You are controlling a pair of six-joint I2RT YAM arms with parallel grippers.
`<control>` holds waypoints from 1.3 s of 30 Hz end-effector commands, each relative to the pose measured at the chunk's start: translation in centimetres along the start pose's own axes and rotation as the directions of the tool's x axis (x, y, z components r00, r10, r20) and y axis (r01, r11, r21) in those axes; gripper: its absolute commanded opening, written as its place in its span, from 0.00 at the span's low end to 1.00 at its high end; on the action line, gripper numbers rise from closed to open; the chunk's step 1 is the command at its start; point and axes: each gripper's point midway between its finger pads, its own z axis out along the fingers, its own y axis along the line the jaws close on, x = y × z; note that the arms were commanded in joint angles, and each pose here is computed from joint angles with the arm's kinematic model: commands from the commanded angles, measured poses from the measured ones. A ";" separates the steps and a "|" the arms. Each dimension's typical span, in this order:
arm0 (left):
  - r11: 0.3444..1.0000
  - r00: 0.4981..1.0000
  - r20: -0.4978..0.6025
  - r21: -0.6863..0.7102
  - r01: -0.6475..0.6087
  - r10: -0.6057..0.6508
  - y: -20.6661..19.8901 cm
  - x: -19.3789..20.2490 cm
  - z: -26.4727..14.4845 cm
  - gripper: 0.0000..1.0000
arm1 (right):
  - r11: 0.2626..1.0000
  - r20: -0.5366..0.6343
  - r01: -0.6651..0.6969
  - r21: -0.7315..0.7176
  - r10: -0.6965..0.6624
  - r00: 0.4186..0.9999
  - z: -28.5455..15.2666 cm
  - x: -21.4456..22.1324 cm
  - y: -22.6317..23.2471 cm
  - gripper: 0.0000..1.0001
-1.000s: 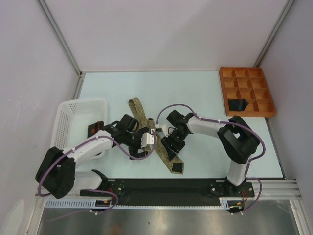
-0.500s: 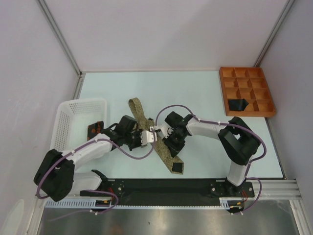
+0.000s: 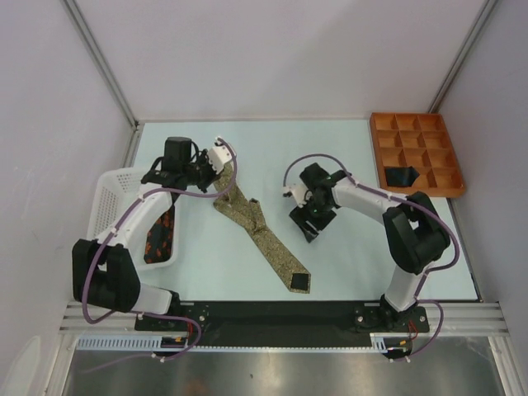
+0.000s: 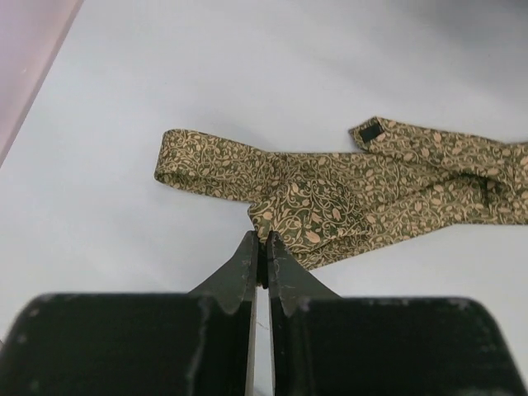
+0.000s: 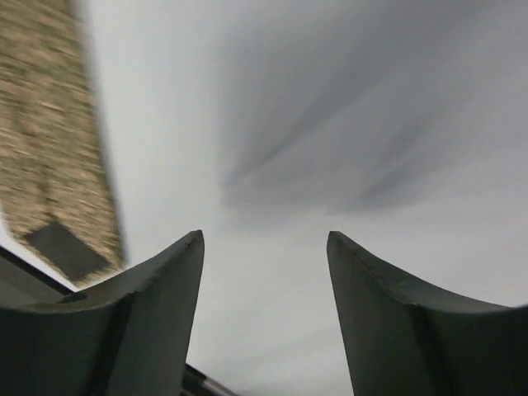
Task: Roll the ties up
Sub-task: Flatten out the tie at the center of the board.
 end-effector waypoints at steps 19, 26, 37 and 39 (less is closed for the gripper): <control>0.985 0.984 0.077 -0.037 0.166 -0.163 1.9 -1.9 -1.4 0.09 | 0.919 -0.150 0.392 0.039 -0.382 0.912 7.8 1.6 10.3 0.00; 0.957 0.980 0.122 0.265 0.122 -0.158 -4.4 -3.4 -3.3 0.11 | 0.903 -0.180 0.427 0.037 -0.415 0.892 1.1 6.3 2.8 0.00; 0.968 0.977 0.068 0.162 0.190 -0.203 0.3 -1.5 1.8 0.37 | 0.828 -0.261 0.561 -0.018 -0.546 0.796 -3.6 14.1 -8.1 0.09; 0.968 0.978 0.019 0.148 0.203 -0.208 1.1 -0.5 2.2 0.58 | 0.859 -0.246 0.512 0.010 -0.494 0.834 -4.3 13.3 -8.9 0.17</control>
